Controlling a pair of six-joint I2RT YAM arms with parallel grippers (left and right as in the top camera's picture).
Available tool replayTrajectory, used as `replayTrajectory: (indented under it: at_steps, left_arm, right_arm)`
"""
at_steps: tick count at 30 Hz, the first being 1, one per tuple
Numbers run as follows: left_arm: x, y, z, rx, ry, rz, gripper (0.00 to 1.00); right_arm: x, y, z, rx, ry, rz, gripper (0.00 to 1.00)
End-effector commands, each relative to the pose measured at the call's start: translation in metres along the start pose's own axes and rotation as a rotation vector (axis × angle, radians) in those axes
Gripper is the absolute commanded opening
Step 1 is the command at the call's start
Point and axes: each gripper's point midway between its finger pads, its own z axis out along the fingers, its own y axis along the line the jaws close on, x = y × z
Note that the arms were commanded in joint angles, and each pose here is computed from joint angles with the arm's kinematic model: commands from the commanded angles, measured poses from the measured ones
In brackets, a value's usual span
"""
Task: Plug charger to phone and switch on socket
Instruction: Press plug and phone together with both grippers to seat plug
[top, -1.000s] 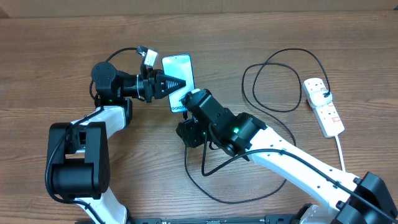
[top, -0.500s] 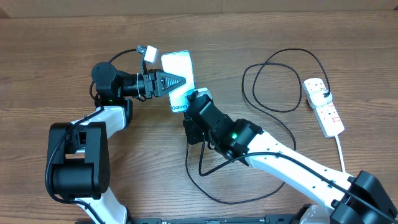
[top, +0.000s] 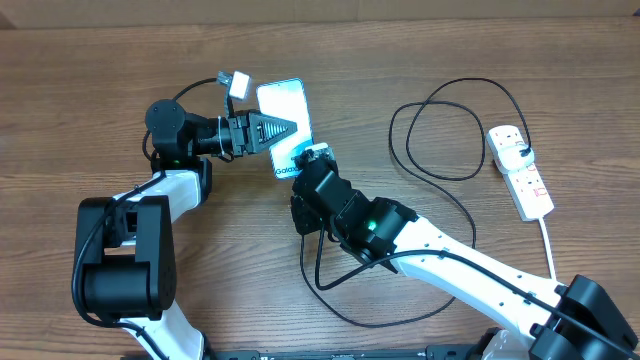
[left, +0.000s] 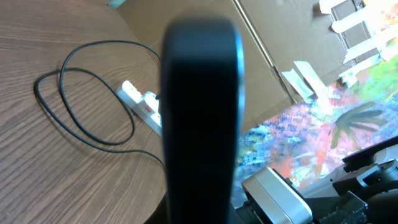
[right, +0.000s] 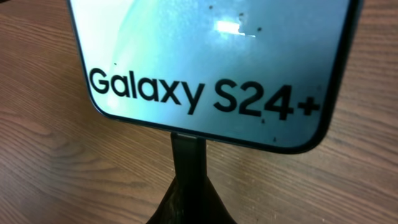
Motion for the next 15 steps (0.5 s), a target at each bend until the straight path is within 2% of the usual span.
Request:
replayTrajectory:
  at_steps: [1,9,15]
  left_arm:
    - [0.016,-0.01,0.0,0.046,0.091,0.037,0.04]
    - [0.02,-0.012,0.005,0.059,0.11,0.044,0.04]
    - [0.02,-0.012,0.006,0.06,0.112,0.047,0.04]
  right_arm:
    - [-0.029,-0.002,-0.003,0.023,-0.118,-0.034,0.04]
    - [-0.066,0.017,-0.018,-0.025,-0.217,-0.074,0.04]
    - [-0.072,0.021,-0.021,-0.032,-0.232,-0.079,0.04]
